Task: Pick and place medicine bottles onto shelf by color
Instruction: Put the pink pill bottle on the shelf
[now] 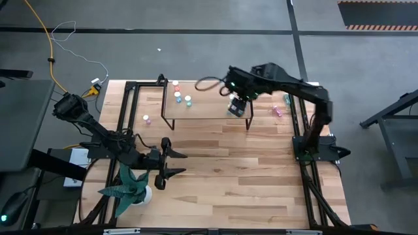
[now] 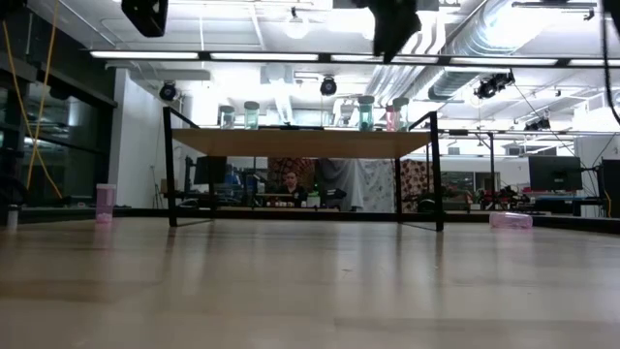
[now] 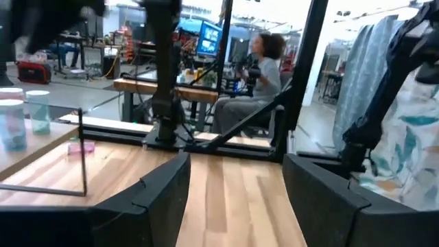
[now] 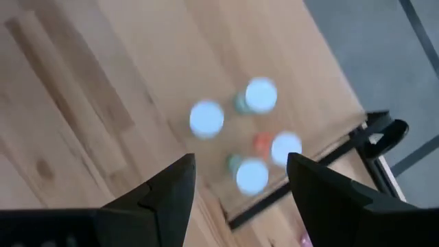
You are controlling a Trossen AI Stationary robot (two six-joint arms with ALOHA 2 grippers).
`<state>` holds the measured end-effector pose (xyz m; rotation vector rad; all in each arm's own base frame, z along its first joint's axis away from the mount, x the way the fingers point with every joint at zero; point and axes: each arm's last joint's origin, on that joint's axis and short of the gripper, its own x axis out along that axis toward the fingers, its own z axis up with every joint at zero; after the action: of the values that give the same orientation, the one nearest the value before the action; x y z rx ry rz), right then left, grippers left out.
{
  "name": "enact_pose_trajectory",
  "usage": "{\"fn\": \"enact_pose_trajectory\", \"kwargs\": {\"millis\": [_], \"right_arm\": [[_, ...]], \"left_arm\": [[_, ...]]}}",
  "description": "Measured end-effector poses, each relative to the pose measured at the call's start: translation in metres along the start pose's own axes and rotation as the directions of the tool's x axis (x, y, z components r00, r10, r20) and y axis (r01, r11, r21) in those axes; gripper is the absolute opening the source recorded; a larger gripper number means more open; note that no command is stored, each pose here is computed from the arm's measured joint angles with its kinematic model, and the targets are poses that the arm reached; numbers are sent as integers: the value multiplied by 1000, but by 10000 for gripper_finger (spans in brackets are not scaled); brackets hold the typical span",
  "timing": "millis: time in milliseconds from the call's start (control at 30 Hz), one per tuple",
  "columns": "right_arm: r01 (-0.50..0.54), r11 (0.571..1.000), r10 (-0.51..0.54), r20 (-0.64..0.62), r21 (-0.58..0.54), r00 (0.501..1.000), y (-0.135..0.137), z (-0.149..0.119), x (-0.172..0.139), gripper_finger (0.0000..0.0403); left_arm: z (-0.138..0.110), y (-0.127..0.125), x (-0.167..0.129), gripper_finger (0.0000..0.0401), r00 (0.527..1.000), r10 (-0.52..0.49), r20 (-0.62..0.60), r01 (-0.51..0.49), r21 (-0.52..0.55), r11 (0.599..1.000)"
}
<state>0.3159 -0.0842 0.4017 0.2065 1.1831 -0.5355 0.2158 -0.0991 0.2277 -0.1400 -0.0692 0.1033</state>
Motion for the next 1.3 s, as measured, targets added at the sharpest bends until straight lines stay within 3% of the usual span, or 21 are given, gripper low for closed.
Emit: {"fn": "enact_pose_trajectory", "kwargs": {"millis": [133, 267, 500, 600, 667, 767, 967, 1100, 1233, 1300], "right_arm": [[-8, 1000, 9, 24, -23, 1000, 2, -38, -4, 222], [-55, 998, 56, 91, -13, 994, -2, -84, 1, 222], [-165, 986, 145, 334, 34, 932, -15, -149, 2, 222], [-173, 979, 114, 416, 107, 902, -21, -167, 4, 222], [-119, 972, 24, 419, 201, 908, -27, -177, 10, 222], [-5, 948, -108, 334, 319, 936, -37, -189, 22, 222], [160, 860, -232, 93, 484, 968, -59, -192, 58, 222], [211, 821, -172, -121, 530, 978, -71, -196, 98, 222], [300, 797, -150, -309, 524, 939, -83, -204, 135, 222], [334, 778, -164, -341, 533, 926, -89, -204, 149, 222]], "left_arm": [[11, 18, 3, 223, 998, 56, 18, -56, 25, 998], [27, 48, -1, 223, 999, 45, -21, -45, -8, 999], [51, 89, -26, 223, 992, 118, -44, -115, 49, 992], [59, 100, -36, 223, 991, 132, -30, -129, 95, 987], [62, 105, -41, 223, 992, 123, -29, -119, 104, 987], [63, 110, -46, 223, 993, 114, -39, -110, 77, 991], [61, 112, -44, 223, 992, 112, -58, -112, -5, 994], [57, 113, -40, 223, 990, 113, -81, -116, -29, 993], [52, 113, -33, 223, 987, 118, -107, -122, -37, 992], [51, 113, -30, 223, 987, 119, -111, -123, -29, 992]]}}
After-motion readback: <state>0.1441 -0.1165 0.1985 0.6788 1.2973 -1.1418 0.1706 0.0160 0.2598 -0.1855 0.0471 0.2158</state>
